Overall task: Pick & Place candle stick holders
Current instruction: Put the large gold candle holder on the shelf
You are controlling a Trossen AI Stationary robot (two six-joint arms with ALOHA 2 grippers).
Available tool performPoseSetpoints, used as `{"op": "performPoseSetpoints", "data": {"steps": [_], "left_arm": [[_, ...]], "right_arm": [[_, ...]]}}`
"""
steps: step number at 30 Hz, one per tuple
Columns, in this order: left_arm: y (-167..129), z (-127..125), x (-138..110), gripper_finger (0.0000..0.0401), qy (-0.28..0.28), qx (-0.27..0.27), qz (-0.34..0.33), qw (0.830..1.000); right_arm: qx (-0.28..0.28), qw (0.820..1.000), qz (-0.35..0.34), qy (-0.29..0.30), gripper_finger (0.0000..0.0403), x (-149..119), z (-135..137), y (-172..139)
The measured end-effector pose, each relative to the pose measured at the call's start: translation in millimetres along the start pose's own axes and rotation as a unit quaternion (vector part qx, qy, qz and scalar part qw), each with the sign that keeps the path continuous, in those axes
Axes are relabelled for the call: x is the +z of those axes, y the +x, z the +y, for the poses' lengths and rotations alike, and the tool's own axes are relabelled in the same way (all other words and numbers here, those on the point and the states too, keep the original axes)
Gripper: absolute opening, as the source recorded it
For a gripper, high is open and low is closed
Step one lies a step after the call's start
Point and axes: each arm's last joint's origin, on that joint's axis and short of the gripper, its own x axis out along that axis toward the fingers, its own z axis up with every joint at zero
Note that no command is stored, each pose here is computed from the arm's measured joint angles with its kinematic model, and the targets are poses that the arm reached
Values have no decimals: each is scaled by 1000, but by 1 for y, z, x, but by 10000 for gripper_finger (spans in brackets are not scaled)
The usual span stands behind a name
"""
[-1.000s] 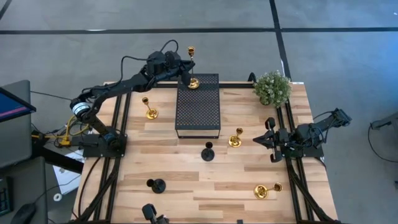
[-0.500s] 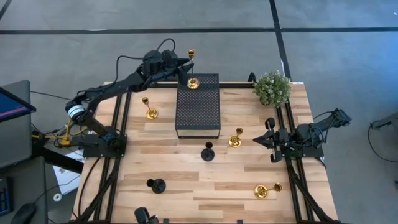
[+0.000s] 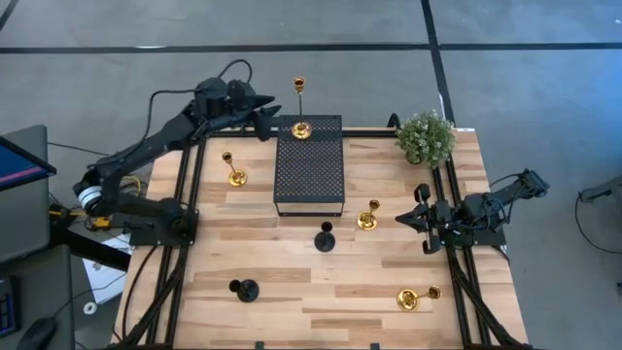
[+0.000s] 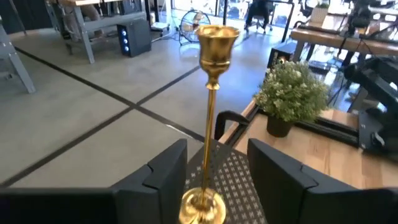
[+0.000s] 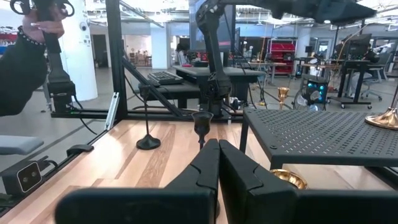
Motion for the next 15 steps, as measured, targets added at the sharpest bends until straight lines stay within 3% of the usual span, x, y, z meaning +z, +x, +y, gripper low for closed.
{"op": "performPoseSetpoints", "data": {"steps": [5,15], "left_arm": [[-24,-4,-3,121,8,-9,6,1000],[-54,-14,-43,22,6,-73,22,997]], "right_arm": [[0,1000,1,0,0,0,0,0],[0,1000,1,0,0,0,0,0]]}}
